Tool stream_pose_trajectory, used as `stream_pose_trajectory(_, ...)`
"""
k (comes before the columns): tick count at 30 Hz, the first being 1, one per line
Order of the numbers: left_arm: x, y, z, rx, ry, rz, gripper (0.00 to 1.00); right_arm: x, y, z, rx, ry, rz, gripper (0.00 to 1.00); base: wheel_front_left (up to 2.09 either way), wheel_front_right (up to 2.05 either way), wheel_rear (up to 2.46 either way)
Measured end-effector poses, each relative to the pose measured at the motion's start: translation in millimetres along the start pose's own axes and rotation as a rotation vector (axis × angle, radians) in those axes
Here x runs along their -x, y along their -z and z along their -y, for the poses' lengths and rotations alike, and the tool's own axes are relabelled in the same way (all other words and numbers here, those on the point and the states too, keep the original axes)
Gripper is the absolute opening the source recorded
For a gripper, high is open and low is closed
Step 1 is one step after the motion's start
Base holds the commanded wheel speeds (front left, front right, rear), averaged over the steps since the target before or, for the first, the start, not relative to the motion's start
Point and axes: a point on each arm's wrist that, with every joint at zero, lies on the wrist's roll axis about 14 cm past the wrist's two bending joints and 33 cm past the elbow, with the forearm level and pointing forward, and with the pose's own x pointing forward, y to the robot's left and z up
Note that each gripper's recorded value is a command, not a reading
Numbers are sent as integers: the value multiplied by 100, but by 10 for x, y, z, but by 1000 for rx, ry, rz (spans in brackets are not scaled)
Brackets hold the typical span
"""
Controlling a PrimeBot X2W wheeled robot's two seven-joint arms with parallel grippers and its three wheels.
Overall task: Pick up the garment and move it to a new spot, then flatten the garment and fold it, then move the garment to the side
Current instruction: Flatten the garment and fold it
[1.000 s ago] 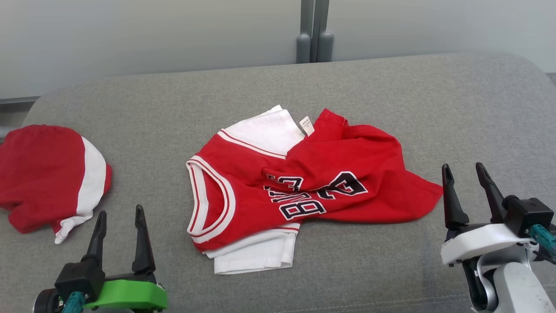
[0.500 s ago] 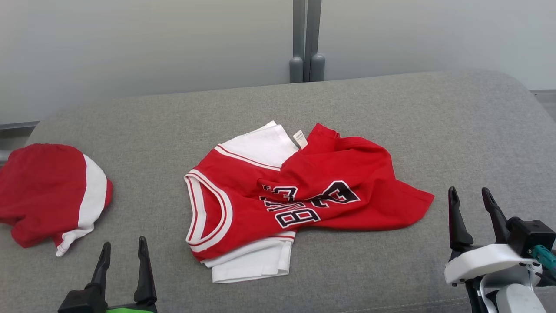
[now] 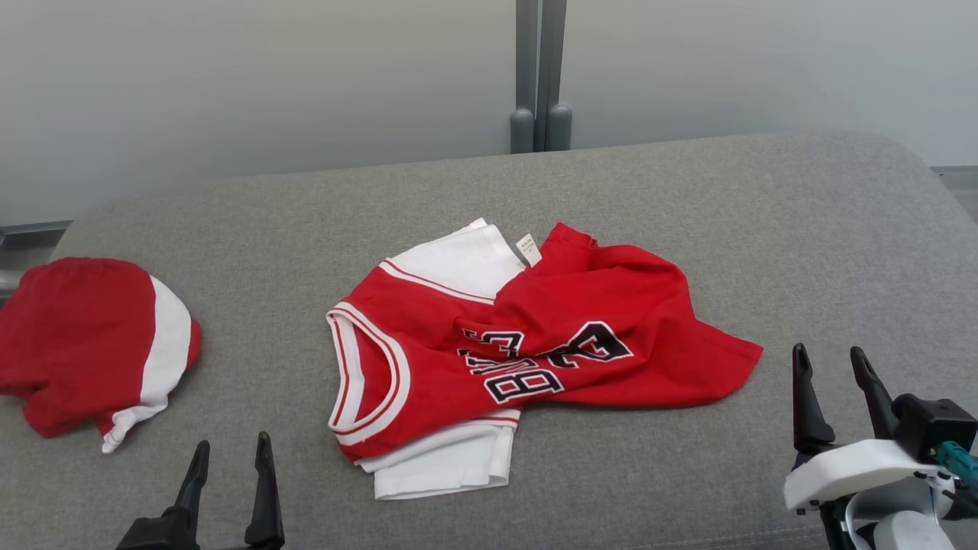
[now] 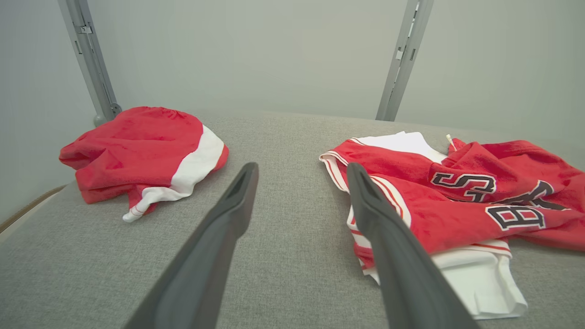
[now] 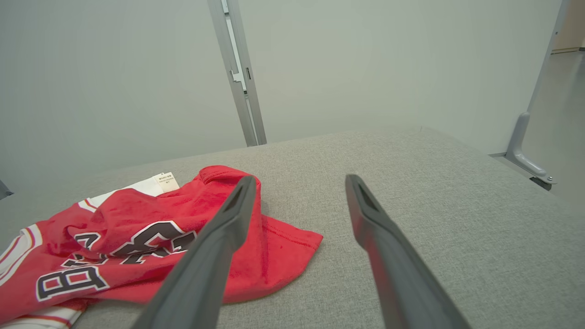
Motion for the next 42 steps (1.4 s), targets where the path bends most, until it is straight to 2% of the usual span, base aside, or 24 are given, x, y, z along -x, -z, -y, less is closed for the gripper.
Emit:
stream_pose_trajectory(19, -38, -42, 28, -12, 21, 11, 100, -7, 71, -29, -8, -6, -20, 100, 0, 0, 0)
stream_pose_trajectory(34, -59, -60, 84, -99, 54, 13, 100, -9, 92, -94, -2, -26, -27, 100, 0, 0, 0)
stream_pose_trajectory(42, -83, -88, 112, -103, 61, 23, 100, -6, 94, -112, -1, -31, -29, 100, 0, 0, 0)
